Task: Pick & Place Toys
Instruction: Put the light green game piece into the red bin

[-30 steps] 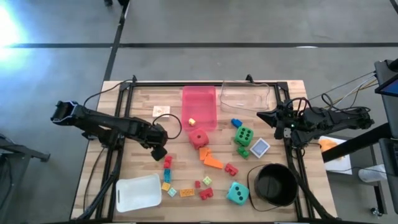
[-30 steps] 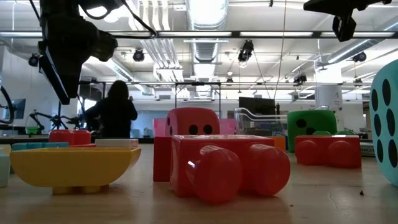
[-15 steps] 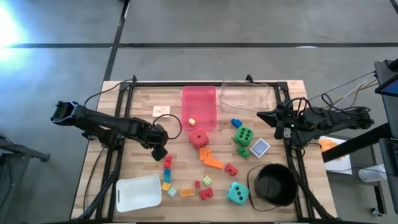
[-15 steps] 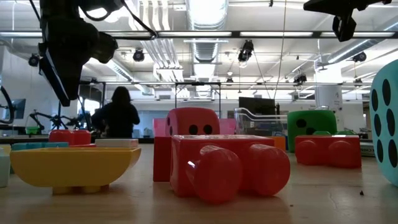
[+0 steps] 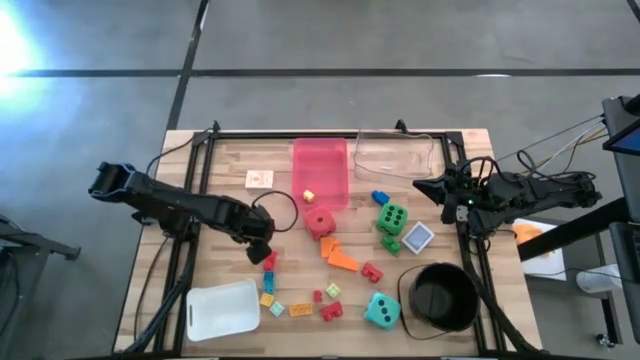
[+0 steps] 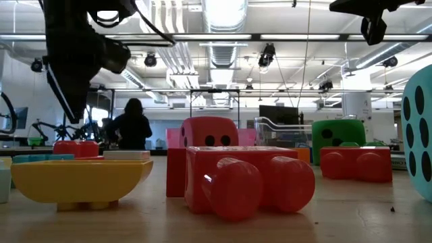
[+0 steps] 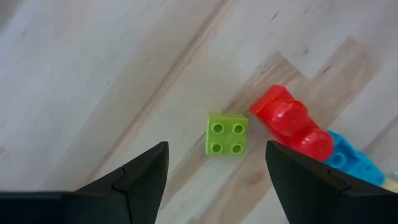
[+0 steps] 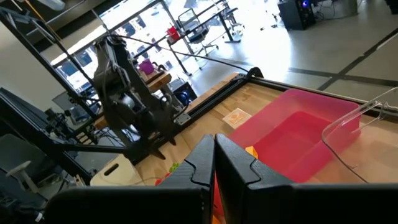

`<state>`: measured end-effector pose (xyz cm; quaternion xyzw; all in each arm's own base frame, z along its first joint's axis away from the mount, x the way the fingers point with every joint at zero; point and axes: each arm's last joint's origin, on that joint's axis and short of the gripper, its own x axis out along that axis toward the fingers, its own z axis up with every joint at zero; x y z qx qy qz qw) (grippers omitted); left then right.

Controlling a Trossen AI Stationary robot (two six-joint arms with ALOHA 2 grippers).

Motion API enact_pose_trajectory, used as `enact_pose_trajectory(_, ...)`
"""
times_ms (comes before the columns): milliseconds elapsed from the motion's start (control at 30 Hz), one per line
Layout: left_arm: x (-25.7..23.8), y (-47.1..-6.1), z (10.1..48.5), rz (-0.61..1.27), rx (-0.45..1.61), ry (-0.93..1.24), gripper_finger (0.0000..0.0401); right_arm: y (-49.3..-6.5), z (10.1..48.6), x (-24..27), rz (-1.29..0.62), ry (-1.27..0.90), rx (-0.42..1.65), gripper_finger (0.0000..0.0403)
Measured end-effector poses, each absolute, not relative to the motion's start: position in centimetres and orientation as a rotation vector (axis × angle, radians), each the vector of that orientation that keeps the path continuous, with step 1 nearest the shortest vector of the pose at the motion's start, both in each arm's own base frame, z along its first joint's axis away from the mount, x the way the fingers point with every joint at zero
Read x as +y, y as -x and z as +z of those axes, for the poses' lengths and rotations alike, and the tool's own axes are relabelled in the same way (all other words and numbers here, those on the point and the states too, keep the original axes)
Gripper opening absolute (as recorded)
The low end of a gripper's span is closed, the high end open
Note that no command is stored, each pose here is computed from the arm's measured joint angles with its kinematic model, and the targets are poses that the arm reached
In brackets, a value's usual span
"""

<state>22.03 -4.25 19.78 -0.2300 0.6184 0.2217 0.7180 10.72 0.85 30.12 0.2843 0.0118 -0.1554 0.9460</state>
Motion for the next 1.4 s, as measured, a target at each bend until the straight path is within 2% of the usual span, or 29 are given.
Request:
enact_pose_trajectory(267, -4.8, -21.9, 16.9, 0.457, 1.416, 0.447, 0.0273, -10.7, 30.1, 0.9, -0.317, -0.579, 0.024, 0.0009)
enact_pose_trajectory(600, -5.7, -22.0, 16.1, 0.306, 1.363, 0.406, 0.0273, -10.7, 30.1, 0.9, -0.317, -0.579, 0.024, 0.0009)
enact_pose_trajectory(1167, -5.9, -22.5, 12.7, 0.376, 1.489, 0.351, 0.0271, -10.7, 30.1, 0.9, -0.317, -0.579, 0.024, 0.0009)
enact_pose_trajectory(1267, -6.0, -22.7, 12.7, 0.380, 1.485, 0.345, 0.0252, -10.7, 30.1, 0.9, -0.316, -0.579, 0.024, 0.0009)
enact_pose_trajectory(1400, -6.0, -22.7, 12.9, 0.376, 1.461, 0.347, 0.0194, -10.7, 30.1, 0.9, -0.316, -0.579, 0.024, 0.0009)
